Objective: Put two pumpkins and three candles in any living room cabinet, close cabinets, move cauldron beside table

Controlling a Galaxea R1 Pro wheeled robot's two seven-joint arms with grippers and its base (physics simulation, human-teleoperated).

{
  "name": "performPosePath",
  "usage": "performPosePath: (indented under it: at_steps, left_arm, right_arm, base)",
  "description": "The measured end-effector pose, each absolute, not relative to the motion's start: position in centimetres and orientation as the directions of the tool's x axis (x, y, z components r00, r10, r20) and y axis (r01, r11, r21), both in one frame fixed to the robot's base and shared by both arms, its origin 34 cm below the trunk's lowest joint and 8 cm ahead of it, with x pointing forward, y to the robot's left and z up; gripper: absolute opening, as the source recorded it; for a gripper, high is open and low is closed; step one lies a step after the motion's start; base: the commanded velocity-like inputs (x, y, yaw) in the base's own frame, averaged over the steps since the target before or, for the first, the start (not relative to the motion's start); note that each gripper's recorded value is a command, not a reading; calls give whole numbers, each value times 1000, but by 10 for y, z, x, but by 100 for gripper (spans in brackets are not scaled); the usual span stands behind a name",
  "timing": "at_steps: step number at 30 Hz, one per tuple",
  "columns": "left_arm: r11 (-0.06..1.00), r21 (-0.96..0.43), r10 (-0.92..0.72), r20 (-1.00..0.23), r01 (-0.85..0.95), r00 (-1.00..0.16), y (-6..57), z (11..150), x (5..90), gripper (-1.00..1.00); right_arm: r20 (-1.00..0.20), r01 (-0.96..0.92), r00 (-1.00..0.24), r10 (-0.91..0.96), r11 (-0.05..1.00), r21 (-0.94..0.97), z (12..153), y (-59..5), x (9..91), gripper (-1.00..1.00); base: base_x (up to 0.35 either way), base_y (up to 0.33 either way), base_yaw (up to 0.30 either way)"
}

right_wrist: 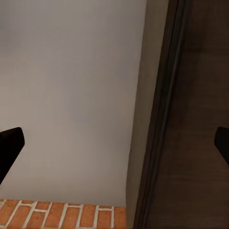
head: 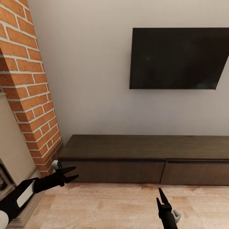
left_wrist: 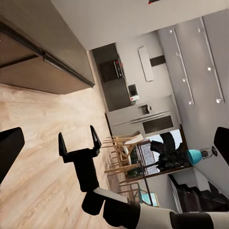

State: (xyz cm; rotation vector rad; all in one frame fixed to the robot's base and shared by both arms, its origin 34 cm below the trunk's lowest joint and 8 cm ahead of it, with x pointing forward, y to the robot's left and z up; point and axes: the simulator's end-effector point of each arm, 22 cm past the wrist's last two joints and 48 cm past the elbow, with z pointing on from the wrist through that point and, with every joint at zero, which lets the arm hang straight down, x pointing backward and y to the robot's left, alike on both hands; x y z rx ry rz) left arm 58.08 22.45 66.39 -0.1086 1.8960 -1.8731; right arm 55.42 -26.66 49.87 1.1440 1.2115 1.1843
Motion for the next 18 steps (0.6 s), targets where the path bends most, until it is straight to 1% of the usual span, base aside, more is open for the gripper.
performPosePath:
  at_steps: [6,18]
  left_arm:
    - [62,-962,-375,-271,267,-887,224,651,577,100]
    - [62,-962,-372,-270,267,-888,223,624,570,100]
  right_arm:
    - [-52,-67,-2,999,52,996,493,-266,551,100]
    - [-56,-79,0,998,56,995,470,-266,545,100]
  base:
    - [0,0,0]
    - [0,0,0]
